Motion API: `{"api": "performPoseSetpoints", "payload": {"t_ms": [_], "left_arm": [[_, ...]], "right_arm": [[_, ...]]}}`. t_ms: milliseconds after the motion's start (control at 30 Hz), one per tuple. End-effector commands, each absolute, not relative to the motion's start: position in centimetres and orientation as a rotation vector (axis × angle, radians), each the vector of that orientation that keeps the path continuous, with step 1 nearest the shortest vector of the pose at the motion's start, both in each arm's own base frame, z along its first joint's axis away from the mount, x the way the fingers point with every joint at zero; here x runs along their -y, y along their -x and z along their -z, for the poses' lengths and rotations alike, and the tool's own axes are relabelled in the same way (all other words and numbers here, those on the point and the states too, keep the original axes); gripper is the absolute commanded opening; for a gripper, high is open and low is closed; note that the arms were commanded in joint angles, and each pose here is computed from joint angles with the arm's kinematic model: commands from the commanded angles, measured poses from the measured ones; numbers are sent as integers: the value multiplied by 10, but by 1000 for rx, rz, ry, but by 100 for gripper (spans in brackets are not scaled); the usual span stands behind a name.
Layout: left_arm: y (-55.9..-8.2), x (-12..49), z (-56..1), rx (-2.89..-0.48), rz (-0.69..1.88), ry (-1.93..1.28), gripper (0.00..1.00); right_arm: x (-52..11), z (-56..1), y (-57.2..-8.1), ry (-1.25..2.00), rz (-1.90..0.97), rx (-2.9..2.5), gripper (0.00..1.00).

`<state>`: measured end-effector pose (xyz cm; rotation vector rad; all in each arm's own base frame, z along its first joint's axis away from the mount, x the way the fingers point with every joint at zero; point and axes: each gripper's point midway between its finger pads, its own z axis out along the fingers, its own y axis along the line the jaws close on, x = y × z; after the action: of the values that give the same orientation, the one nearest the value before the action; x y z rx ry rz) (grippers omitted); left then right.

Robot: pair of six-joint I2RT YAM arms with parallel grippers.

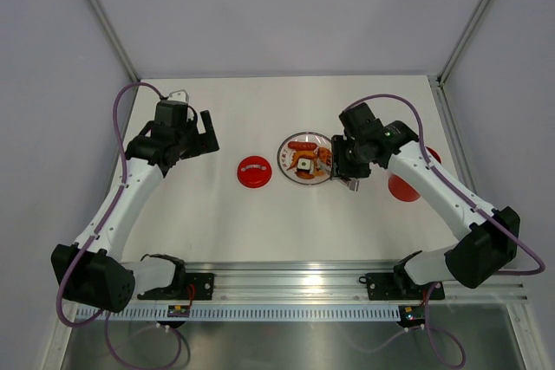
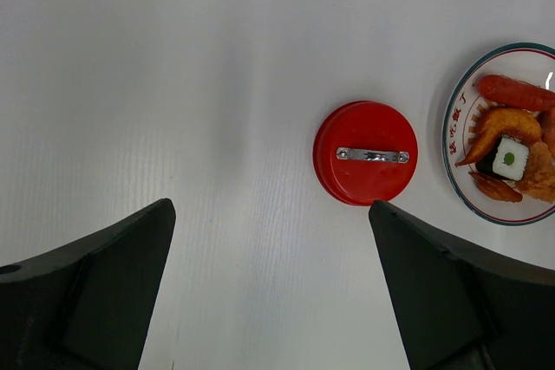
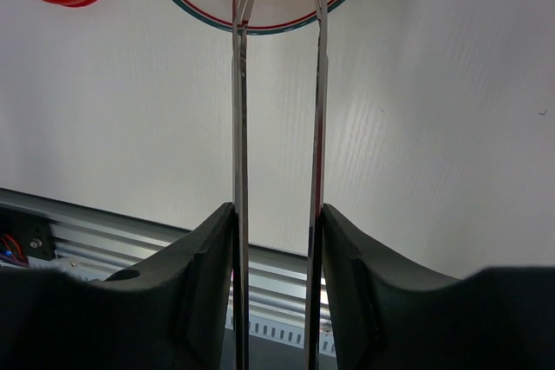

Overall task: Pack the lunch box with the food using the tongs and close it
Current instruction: Pick up the fake food from the plate.

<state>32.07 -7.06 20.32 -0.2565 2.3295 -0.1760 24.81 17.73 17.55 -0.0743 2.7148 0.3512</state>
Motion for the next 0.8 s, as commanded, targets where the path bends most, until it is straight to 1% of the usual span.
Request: {"api": "performPoseSetpoints", "payload": {"t_ms": [0,333,767], "left_arm": [[-329,71,-219,-2278,177,256,99],[-329,71,-219,-2275,177,254,99],[-329,71,-220,-2273,177,252,99]], "right_arm": [[-190,-191,-259,91,-396,-2653,50],[-185,-180,-263,90,-316,-2671,52],[-192,-166,-270,103,-313,-2689,53]]}}
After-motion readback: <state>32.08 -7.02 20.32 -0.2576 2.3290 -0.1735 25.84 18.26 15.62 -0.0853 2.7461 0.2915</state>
